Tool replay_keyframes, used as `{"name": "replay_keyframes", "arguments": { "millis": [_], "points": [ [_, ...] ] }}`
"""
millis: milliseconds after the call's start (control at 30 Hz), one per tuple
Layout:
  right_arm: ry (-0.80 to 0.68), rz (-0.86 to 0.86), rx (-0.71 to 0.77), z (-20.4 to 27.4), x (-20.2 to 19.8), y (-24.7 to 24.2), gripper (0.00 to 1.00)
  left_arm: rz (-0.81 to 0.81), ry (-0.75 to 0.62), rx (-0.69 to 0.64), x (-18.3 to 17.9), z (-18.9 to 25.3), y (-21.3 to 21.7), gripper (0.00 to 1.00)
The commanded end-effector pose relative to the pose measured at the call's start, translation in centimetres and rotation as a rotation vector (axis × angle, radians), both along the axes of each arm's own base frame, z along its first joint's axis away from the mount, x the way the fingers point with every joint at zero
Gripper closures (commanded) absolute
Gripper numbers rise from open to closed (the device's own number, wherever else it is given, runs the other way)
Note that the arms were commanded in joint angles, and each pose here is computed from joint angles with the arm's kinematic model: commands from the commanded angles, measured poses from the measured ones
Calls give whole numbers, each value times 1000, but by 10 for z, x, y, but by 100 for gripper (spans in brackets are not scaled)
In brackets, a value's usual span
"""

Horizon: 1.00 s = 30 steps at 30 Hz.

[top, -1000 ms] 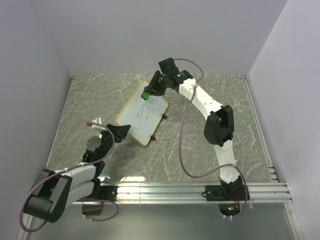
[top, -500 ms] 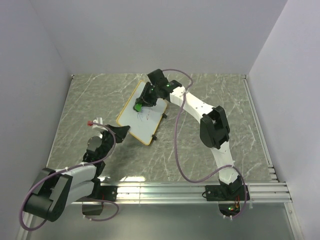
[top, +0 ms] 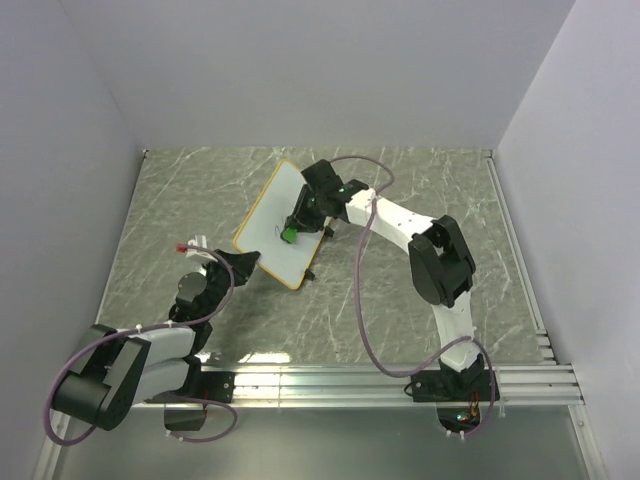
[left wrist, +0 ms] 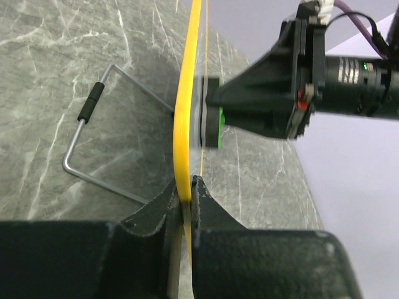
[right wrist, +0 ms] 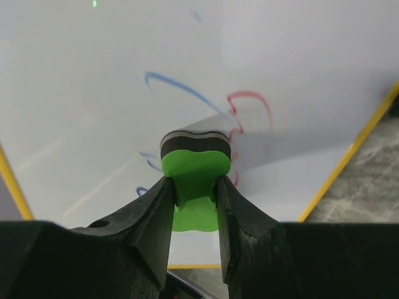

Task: Erase the whiteboard

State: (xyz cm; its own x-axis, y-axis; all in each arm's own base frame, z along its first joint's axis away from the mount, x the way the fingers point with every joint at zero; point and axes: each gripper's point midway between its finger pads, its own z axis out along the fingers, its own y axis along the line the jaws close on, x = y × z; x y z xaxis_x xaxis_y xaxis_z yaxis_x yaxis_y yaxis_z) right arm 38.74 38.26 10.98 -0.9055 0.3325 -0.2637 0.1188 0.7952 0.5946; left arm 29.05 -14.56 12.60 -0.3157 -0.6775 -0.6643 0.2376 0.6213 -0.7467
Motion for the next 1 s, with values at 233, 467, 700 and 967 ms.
{"name": "replay_keyframes", "arguments": {
  "millis": [233, 467, 700, 967],
  "points": [
    [-10, 116, 9, 11, -30, 52, 100, -38, 27, 97, -16, -26, -1, 100],
    [-47, 90, 121, 43, -1, 84, 100, -49, 36, 102, -18, -29, -3, 99],
    [-64, 41, 164, 50, 16, 83, 100, -59, 41, 105, -21, -30, -6, 100],
    [-20, 119, 63, 4, -13, 75, 100, -47, 43, 108, -21, -30, -5, 100]
  ]
}}
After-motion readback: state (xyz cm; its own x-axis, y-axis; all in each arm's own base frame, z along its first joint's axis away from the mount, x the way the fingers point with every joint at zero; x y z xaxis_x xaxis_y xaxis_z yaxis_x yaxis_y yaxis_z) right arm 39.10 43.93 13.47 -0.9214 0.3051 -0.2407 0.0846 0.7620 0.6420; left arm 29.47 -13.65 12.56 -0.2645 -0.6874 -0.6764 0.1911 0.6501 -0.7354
